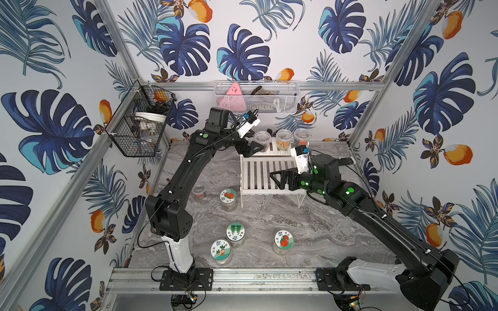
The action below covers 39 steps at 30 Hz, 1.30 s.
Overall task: Place the seed container on the shelf
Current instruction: Place the seed jar on the shelf.
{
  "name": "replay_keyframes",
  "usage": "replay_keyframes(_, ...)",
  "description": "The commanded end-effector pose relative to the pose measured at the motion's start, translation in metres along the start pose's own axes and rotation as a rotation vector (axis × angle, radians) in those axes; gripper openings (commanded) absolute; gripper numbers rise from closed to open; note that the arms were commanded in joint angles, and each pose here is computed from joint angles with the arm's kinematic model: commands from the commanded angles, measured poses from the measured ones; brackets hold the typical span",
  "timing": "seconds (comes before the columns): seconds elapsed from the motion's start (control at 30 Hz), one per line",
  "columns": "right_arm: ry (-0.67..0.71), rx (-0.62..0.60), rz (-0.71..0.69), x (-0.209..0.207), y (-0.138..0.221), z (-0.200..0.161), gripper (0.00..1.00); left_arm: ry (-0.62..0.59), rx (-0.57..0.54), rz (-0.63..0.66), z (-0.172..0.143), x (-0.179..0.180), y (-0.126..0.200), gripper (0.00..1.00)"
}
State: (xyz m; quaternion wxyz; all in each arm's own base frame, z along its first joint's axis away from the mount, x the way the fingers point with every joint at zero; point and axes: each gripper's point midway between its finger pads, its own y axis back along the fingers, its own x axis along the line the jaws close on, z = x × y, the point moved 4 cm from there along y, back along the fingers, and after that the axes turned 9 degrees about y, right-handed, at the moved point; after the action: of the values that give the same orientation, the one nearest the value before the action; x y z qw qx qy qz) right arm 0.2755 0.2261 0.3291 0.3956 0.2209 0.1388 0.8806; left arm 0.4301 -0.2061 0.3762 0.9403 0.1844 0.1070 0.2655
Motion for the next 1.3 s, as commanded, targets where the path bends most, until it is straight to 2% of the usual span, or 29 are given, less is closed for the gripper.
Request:
replay_keyframes(0.0, 0.005, -0.006, 0.010, 0.001, 0.001, 0.001, 1.00, 0.004, -0.028, 0.014, 0.004, 0.003, 0.000, 0.93)
replay_keyframes(0.77, -0.007, -0.006, -0.019, -0.002, 0.007, -0.002, 1.00, -0.015, 0.015, 0.016, -0.004, 0.005, -0.005, 0.92)
replay_keyframes(0.97, -0.032, -0.012, -0.035, -0.005, 0.007, -0.002, 1.00, 0.017, -0.024, 0.020, -0.001, 0.006, -0.005, 0.91)
replay_keyframes(1.1, -0.046, -0.012, -0.047, -0.007, 0.007, -0.007, 1.00, 0.040, -0.014, 0.033, -0.001, 0.010, -0.009, 0.88)
replay_keyframes(1.27, -0.046, 0.003, -0.074, -0.013, 0.007, -0.018, 1.00, 0.060, -0.061, 0.038, 0.008, 0.012, -0.016, 0.83)
